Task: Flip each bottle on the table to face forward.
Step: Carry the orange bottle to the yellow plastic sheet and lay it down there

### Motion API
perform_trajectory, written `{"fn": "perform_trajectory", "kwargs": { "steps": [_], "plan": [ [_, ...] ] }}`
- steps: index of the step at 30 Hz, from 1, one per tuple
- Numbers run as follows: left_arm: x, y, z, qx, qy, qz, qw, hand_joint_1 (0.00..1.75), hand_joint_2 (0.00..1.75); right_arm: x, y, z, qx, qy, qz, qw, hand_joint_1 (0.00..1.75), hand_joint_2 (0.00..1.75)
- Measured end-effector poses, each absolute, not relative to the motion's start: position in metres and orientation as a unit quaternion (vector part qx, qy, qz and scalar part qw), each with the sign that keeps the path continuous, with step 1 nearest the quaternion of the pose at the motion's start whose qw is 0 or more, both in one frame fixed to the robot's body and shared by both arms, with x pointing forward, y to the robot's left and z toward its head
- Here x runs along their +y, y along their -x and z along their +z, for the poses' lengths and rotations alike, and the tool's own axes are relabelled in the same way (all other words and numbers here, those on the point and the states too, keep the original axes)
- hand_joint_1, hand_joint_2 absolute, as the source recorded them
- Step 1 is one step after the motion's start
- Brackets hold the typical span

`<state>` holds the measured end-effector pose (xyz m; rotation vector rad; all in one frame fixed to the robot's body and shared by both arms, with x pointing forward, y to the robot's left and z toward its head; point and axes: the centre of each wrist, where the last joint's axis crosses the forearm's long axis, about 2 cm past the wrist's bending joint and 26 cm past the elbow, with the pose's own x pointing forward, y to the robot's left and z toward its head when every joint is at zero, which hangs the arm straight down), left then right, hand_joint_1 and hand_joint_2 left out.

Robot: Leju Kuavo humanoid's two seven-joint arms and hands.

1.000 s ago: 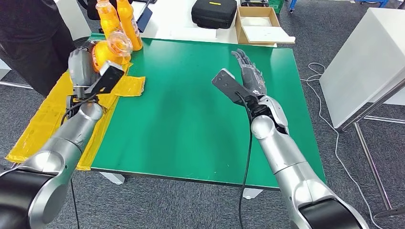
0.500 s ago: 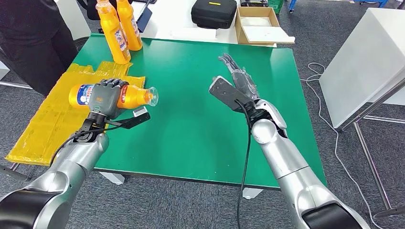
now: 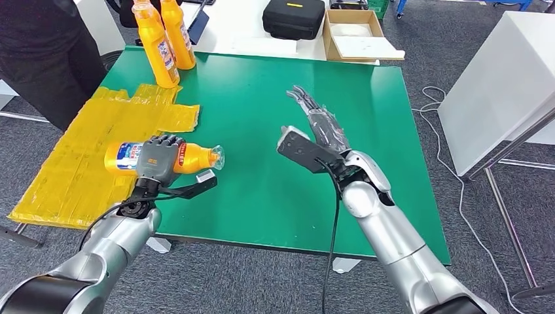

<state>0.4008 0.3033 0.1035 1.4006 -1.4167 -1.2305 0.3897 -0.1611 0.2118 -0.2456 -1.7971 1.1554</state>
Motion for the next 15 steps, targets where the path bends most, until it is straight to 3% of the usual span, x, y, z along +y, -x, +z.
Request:
{"fn": "perform_trajectory", "kwargs": {
  "steps": [3, 8, 12, 15],
  "plan": [
    [0.301, -0.399, 0.100, -0.550, -0.551, -0.490, 0.392, 0.00, 1.75, -0.167, -0.379, 0.208, -0.737, 0.102, 0.477, 0.467, 0.00, 0.00],
    [0.298, -0.397, 0.094, -0.530, -0.545, -0.512, 0.400, 0.00, 1.75, -0.178, -0.365, 0.203, -0.738, 0.104, 0.487, 0.456, 0.00, 0.00],
    [0.294, -0.396, 0.090, -0.519, -0.537, -0.533, 0.398, 0.00, 0.00, -0.182, -0.358, 0.201, -0.736, 0.104, 0.494, 0.450, 0.00, 0.00],
    [0.292, -0.394, 0.088, -0.508, -0.532, -0.545, 0.403, 0.00, 0.00, -0.183, -0.354, 0.200, -0.734, 0.103, 0.499, 0.449, 0.00, 0.00]
  ]
}}
